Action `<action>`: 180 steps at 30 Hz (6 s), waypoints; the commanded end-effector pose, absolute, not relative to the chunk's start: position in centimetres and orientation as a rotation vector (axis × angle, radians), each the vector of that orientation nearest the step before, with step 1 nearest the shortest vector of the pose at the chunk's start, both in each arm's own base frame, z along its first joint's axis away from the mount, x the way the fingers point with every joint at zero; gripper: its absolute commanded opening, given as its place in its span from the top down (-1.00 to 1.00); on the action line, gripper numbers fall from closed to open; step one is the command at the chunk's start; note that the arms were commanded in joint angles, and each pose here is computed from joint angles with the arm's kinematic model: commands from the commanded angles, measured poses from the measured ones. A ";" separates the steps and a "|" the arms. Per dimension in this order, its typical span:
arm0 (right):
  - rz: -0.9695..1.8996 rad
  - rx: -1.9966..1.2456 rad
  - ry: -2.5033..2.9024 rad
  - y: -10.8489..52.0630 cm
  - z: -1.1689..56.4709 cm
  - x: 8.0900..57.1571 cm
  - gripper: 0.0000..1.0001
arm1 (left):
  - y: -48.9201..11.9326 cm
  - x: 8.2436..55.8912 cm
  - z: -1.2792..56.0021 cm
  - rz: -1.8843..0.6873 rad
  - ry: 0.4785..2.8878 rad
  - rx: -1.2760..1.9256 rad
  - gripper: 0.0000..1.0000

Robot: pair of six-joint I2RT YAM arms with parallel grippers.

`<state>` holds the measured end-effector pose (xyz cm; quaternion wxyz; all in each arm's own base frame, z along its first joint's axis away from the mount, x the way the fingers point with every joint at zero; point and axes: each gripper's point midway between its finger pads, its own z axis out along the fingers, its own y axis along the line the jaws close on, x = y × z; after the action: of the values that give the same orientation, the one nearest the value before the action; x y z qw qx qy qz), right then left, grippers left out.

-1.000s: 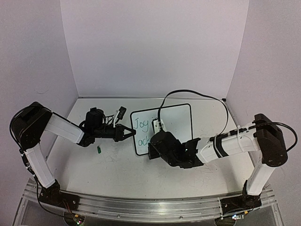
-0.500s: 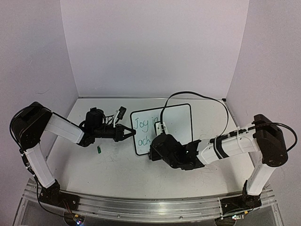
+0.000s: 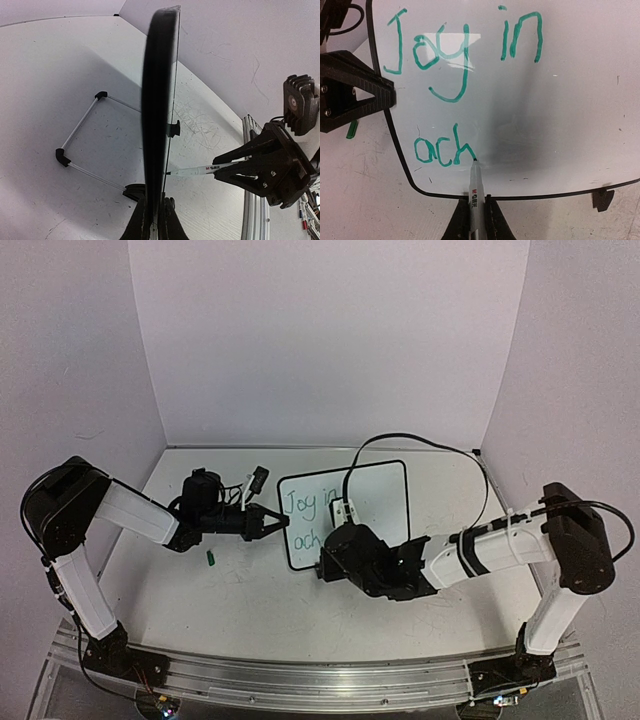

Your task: Write a sentence on the whiteboard

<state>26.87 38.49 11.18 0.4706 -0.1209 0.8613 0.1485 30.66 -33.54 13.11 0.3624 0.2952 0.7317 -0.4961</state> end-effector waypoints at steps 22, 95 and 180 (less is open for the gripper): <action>0.406 -0.263 2.028 38.9 14.7 28.8 1.00 | -34.2 30.4 14.6 -1.278 1.818 0.812 1.00; 0.354 -0.278 2.142 37.9 9.9 26.9 1.00 | -34.3 30.4 14.7 -1.278 1.816 0.813 1.00; 0.449 -0.310 2.006 36.6 15.2 26.3 1.00 | -34.1 31.2 14.2 -1.227 1.850 0.775 1.00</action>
<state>26.09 37.32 13.53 0.4876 -0.1531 0.8395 0.1846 30.59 -33.74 13.04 0.3652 0.2972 0.7322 -0.4921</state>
